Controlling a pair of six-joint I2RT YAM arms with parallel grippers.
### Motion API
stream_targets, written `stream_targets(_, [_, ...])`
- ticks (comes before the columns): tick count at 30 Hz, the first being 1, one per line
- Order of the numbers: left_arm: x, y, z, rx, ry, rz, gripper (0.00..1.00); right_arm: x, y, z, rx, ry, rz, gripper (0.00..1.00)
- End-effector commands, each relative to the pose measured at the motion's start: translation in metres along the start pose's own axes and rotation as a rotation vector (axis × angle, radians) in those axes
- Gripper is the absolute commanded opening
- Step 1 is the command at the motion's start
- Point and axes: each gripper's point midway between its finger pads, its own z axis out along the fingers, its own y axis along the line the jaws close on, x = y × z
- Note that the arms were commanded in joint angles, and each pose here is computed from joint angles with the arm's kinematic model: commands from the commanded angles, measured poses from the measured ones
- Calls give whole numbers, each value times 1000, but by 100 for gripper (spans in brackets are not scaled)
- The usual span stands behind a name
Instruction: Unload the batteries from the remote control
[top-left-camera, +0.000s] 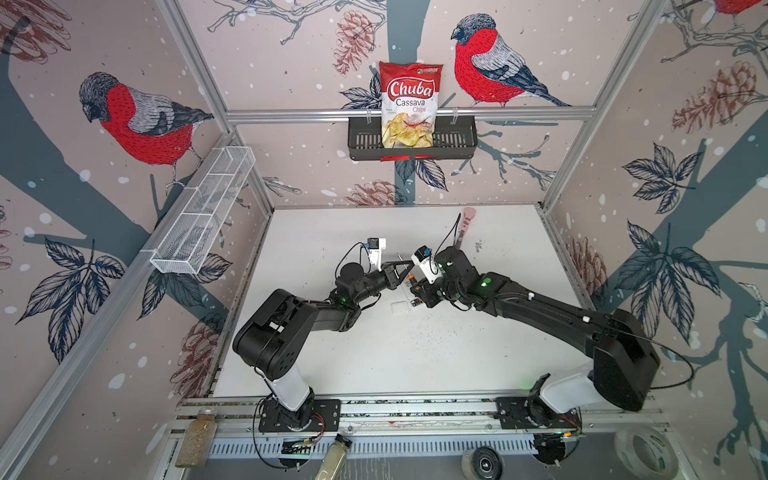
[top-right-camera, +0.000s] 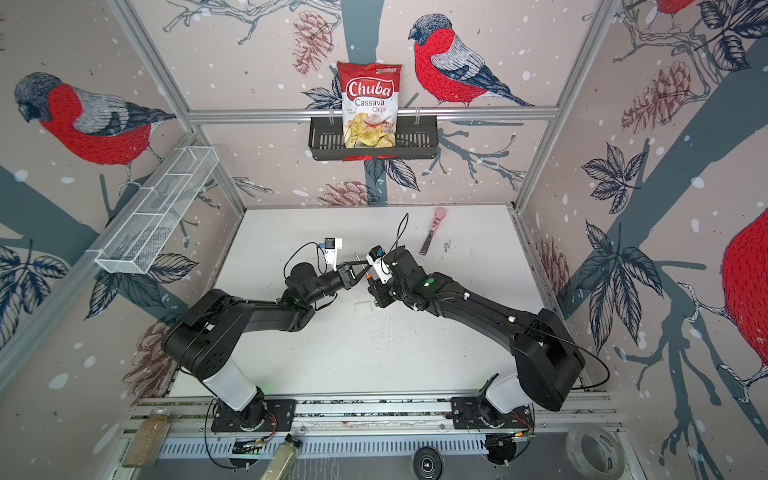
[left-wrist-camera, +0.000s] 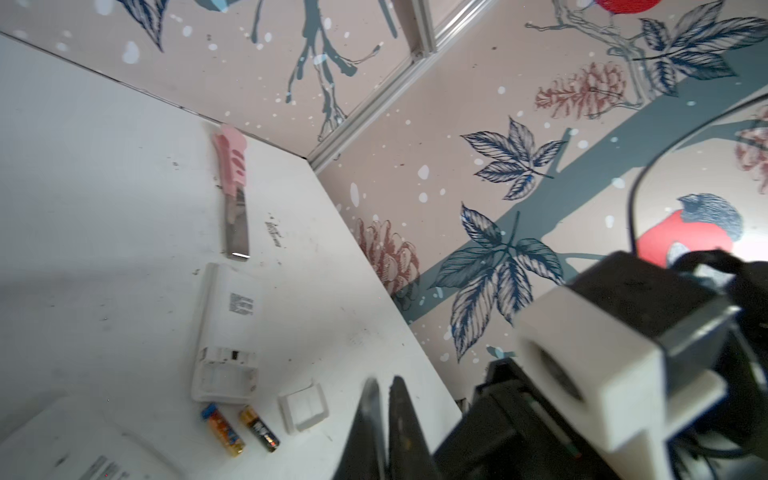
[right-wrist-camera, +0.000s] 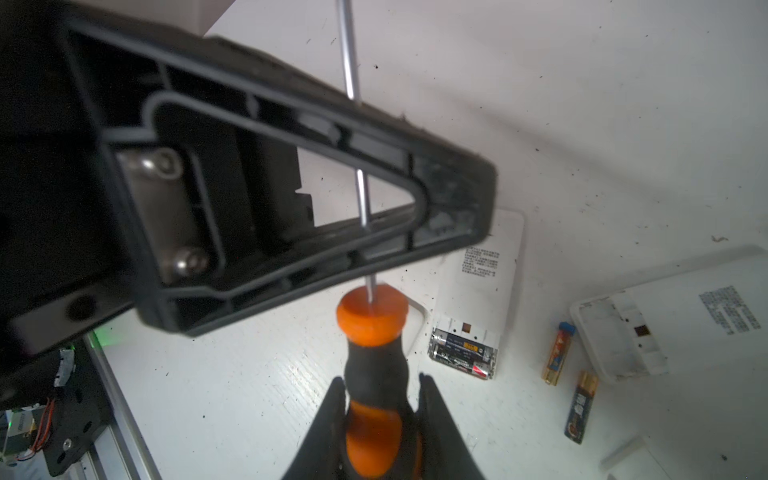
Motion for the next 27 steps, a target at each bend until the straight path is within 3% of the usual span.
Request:
stream_targets(1, [-4,16,-2,-63,-29,24,0,-9,0,-2,0,-34,4,9])
stream_targets(7, [-5,17,-2,-55,-34,15,0,-10,-7,-4,16,-48,16,11])
stream_targets(11, [-8,17,-4,-57,-58,6,0,-13,-12,-10,8,-84,37,46])
stream_targets(17, [-26,12,-5,-20,-122,-16,0,-27,-17,-38,-143,-237,90,69])
stream_targets(21, [-49,-2,-11,59,-224,-33,0,-34,-28,-61,-284,-372,161,75])
stream_targets(27, [-79,-20,-17,145,-366,-28,0,-47,-34,-67,-399,-469,222,81])
